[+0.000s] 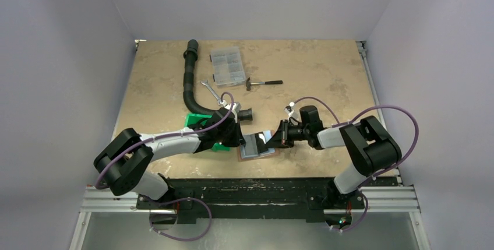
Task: Put the credit cards into the card holder
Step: Insert the credit card into the card holder.
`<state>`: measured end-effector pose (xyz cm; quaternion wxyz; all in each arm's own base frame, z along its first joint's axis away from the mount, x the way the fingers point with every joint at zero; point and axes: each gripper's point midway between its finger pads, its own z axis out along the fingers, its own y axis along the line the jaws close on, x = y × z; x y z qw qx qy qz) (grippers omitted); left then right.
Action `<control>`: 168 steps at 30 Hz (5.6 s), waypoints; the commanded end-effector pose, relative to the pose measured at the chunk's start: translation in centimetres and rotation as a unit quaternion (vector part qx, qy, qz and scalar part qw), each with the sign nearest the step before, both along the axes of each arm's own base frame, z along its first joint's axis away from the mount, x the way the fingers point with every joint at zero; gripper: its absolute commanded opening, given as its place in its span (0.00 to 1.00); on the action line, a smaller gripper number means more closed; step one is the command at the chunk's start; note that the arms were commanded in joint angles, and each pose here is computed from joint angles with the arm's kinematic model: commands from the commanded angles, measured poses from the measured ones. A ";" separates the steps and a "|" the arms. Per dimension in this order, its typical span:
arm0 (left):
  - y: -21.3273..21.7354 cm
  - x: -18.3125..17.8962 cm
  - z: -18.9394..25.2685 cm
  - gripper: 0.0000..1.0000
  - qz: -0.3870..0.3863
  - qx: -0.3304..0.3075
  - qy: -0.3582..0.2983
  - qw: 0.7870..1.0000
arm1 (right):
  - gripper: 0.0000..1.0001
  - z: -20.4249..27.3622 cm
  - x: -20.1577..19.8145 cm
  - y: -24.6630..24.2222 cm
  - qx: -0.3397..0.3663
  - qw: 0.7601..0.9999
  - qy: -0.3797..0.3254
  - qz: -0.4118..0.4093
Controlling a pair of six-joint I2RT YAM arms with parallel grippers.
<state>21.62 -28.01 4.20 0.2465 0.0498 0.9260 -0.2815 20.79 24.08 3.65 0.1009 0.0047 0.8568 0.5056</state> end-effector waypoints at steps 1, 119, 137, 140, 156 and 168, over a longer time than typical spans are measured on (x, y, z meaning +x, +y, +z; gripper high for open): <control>1.3 -1.5 -1.6 0.00 -0.005 0.023 0.024 0.999 | 0.00 0.7 0.2 1.2 0.026 1.000 -0.015 -0.004; -5.9 -4.9 0.0 0.00 -0.058 -0.039 0.022 0.997 | 0.46 5.3 -3.2 6.3 -0.013 0.994 -0.106 0.017; -1.9 -3.0 2.4 0.00 -0.041 0.066 -0.044 0.996 | 0.79 7.9 -1.1 0.9 -0.182 0.963 -0.197 0.000; -2.3 -2.9 3.4 0.00 -0.046 0.060 -0.051 0.996 | 0.82 9.2 0.5 -0.4 -0.199 0.956 -0.213 -0.021; -2.0 -3.4 3.1 0.31 -0.037 0.052 -0.035 0.997 | 0.67 2.0 3.4 -8.3 -0.304 0.935 -0.104 -0.153; -0.8 -3.2 4.8 0.52 0.009 0.007 -0.054 0.998 | 0.83 7.9 2.7 -4.3 -0.315 0.919 -0.213 -0.106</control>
